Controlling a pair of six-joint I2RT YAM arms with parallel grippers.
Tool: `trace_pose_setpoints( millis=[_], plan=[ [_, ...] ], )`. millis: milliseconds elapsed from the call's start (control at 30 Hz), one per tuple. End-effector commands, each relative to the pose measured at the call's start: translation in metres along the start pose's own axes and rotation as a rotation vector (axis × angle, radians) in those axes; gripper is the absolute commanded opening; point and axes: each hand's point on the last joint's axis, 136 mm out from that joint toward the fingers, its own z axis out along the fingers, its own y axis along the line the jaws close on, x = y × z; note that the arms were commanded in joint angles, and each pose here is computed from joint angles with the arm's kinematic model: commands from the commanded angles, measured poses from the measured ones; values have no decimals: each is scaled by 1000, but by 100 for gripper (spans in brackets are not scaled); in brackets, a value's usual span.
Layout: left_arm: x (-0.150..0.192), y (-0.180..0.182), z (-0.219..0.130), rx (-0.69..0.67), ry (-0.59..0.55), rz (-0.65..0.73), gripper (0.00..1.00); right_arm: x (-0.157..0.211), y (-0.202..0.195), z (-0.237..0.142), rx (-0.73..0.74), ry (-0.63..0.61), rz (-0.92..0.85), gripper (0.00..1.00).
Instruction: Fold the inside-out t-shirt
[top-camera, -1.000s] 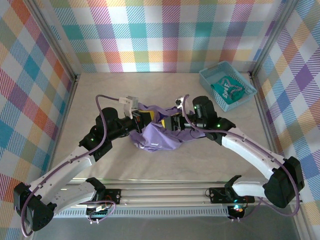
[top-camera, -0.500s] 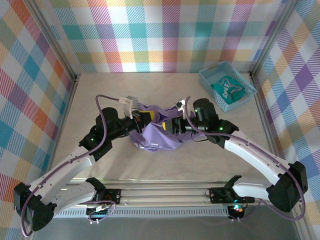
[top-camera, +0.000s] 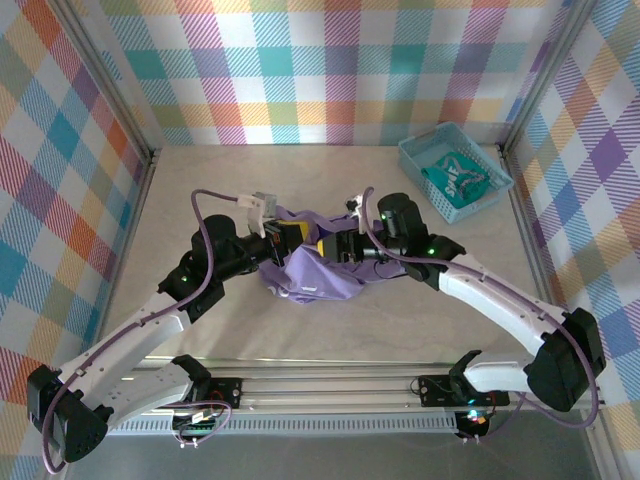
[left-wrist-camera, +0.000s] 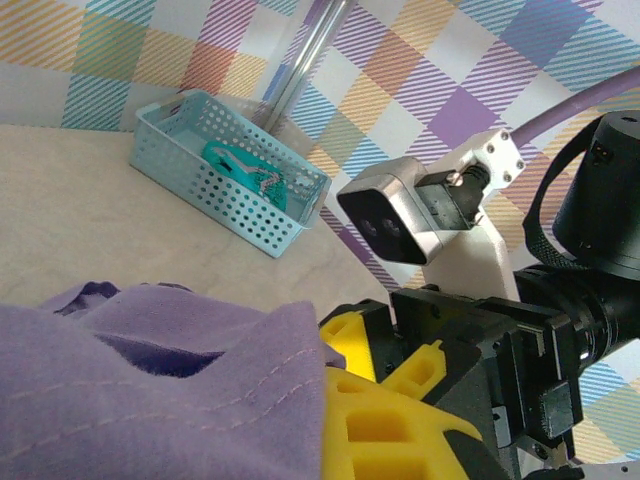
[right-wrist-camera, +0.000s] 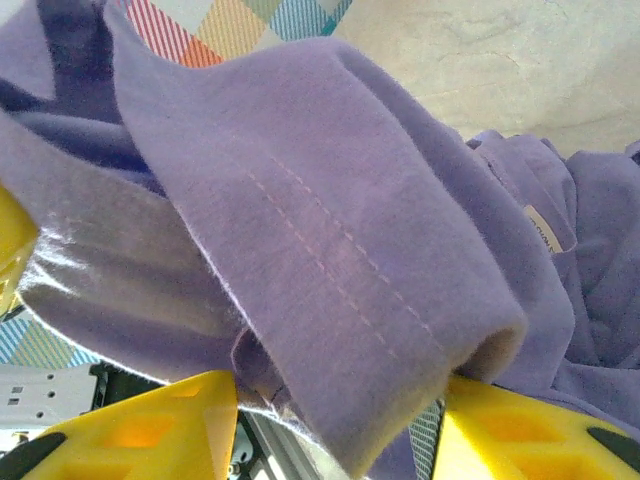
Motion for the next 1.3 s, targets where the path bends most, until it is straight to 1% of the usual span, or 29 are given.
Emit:
trace_pose_setpoints(
  millis=[0, 200, 333, 500, 567, 633, 700, 733, 800, 867, 933, 1000, 1100, 1167, 1267],
  plan=[
    [-1, 0, -3, 3, -10, 14, 0, -21, 12, -2, -20, -62, -13, 48],
    [1, 1, -2, 5, -4, 14, 0, -28, 12, -8, 5, -97, -22, 47],
    [1, 0, -2, 9, -3, 14, 0, -28, 10, -5, 11, -89, -17, 43],
    [2, 1, -2, 4, -1, 12, 0, -28, 12, -5, 3, -87, -16, 29],
    [4, 4, -2, -10, -1, 12, 0, -28, 14, -6, -1, -87, -17, 19],
    [4, 6, -2, -19, -4, 12, 0, -28, 15, -9, 0, -90, -20, 11],
    [4, 8, -1, -27, -5, 15, 0, -27, 14, -13, 22, -83, -38, 2],
    [6, 9, -1, -31, -2, 17, 0, -28, 13, -17, 40, -82, -55, 0],
    [10, 16, 0, -55, 5, 25, 0, -30, 12, -27, 75, -81, -96, 0],
    [20, 26, 1, -89, 27, 33, 1, -32, 12, -35, 77, -70, -115, 0],
    [38, 36, 2, -110, 66, 35, 9, -35, 16, -42, 35, -57, -121, 0],
    [61, 43, 1, -102, 110, 17, 25, -38, 18, -47, -1, -43, -125, 0],
    [87, 48, -5, -81, 144, -22, 43, -37, 12, -49, -1, -8, -139, 0],
    [96, 55, -14, -113, 142, -38, 53, -33, 8, -48, 4, 20, -150, 0],
    [96, 66, -28, -190, 118, -31, 65, -23, 2, -45, 17, 62, -159, 0]
  ],
)
